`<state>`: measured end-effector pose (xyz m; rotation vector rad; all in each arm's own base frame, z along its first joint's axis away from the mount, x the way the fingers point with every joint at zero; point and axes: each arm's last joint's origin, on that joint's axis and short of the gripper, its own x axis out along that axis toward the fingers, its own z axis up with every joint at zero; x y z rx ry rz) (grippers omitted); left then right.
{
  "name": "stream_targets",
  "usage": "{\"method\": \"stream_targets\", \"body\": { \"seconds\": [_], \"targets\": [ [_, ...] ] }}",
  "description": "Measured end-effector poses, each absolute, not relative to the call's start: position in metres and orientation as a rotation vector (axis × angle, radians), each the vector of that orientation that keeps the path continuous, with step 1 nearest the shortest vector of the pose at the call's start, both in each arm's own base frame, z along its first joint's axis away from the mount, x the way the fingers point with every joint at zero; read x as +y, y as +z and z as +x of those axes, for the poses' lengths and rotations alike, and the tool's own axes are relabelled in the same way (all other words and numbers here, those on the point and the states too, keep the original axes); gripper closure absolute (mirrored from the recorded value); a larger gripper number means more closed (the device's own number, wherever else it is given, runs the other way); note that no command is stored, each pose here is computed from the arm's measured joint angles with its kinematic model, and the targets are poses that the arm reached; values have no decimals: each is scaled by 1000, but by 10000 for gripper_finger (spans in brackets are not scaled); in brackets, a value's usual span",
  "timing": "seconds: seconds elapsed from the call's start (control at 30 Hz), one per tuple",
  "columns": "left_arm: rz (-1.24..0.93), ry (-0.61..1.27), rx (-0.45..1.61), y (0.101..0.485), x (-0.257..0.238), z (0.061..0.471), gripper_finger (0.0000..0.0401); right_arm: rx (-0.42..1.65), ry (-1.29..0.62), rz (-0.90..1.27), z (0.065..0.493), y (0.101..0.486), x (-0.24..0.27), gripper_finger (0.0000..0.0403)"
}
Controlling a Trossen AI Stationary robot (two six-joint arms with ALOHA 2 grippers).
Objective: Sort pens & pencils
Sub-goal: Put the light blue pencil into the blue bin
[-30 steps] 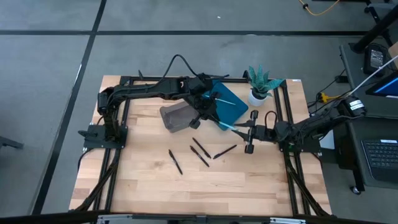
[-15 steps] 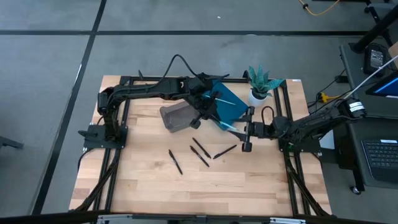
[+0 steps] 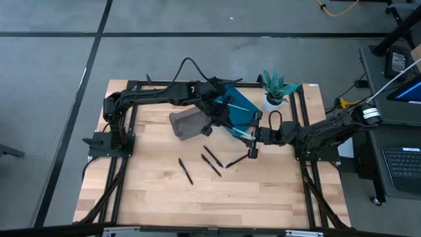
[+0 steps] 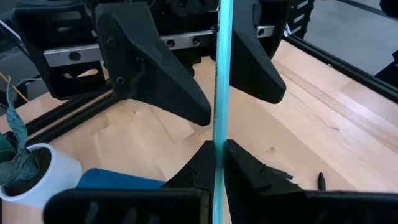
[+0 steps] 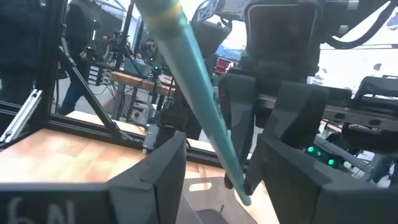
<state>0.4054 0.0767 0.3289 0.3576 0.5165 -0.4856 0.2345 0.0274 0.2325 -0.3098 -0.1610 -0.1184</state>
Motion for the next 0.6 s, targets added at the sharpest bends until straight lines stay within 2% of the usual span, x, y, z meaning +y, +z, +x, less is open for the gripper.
{"method": "stream_targets", "body": {
  "seconds": [0.23,0.53,0.6],
  "targets": [
    [356,-486,519,329,77,405,385,-160,-122,-312,234,232,27,247],
    [346,-487,534,327,76,405,385,-152,-145,-360,234,232,27,374],
    [343,-489,539,327,76,404,385,-150,-147,-365,234,232,27,379]
  ]
}}
